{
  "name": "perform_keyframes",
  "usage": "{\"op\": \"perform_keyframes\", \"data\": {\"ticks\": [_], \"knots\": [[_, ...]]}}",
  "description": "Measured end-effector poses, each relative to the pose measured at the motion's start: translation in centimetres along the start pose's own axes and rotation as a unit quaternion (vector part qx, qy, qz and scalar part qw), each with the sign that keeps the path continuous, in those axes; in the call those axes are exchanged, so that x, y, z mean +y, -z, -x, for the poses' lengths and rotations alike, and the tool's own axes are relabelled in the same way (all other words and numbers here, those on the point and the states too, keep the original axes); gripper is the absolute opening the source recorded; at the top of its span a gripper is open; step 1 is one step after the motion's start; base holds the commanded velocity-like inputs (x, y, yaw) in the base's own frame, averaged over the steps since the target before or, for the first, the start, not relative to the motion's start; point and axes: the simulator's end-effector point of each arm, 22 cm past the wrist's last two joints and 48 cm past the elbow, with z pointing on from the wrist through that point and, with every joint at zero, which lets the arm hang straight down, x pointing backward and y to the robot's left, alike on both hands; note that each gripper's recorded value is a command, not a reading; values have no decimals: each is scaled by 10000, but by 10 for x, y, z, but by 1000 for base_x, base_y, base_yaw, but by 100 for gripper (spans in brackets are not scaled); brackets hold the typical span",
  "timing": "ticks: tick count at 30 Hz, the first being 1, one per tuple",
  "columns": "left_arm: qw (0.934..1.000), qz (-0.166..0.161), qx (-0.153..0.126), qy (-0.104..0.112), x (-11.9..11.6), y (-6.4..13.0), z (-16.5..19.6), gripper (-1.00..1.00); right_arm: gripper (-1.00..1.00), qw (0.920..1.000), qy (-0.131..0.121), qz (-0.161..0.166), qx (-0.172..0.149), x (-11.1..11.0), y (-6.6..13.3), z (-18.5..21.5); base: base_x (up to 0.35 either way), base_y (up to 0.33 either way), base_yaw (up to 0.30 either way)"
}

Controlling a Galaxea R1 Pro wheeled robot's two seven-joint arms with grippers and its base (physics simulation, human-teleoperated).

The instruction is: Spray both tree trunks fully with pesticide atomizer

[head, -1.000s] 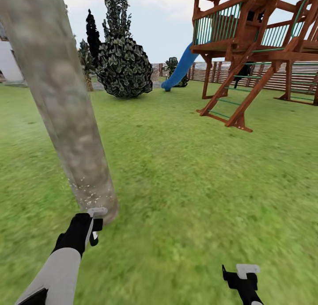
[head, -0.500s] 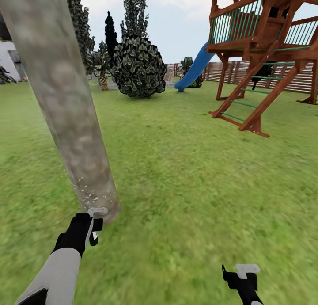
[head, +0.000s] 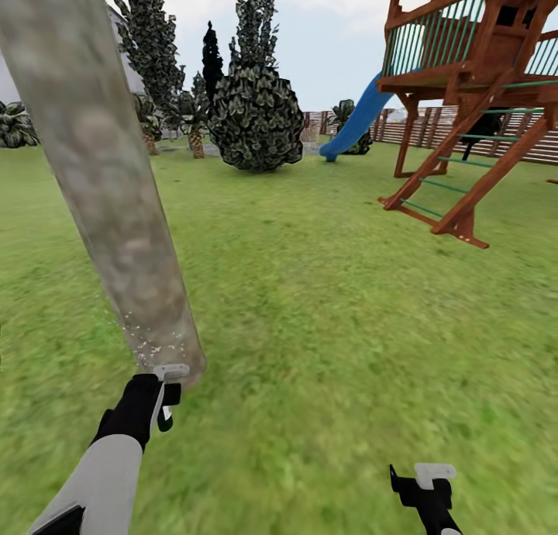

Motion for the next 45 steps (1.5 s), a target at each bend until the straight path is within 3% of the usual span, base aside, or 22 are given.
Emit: {"op": "perform_keyframes", "data": {"ticks": [9, 18, 23, 25, 29, 34, 39, 45], "knots": [[10000, 55, 27, 41, 10, -1, -1, -100, 100, 10000, 1, -11, -6, -1, 0, 0, 90, -247, 269], [10000, -14, -4, 46, 6, 3, 8, -100, 100, 10000, 5, -18, -5, -2, 0, 0, 34, -17, 184], [9996, -73, -175, 198, 4, 30, 78, -100, 100, 10000, 11, -26, -7, -4, 0, 0, 0, 0, 5], [9989, -91, -387, 255, 5, 44, 113, -100, 100, 10000, 15, -31, -6, -5, 0, 0, 0, 0, 0], [9990, 123, -300, 305, 39, 45, 116, -100, 100, 10000, 15, -31, -2, -5, 0, 0, 0, 0, 0], [9988, -216, -273, 349, 35, 46, 116, -100, 100, 10000, 15, -31, -1, -5, 0, 0, 0, 0, 98], [9978, -164, -516, 382, 40, 57, 137, -100, 100, 10000, 16, -31, -3, -5, 0, 0, 0, -190, 264], [9975, -176, -558, 387, 38, 60, 140, -100, 100, 10000, 15, -33, -5, -5, 0, 0, 0, -267, 48]]}}
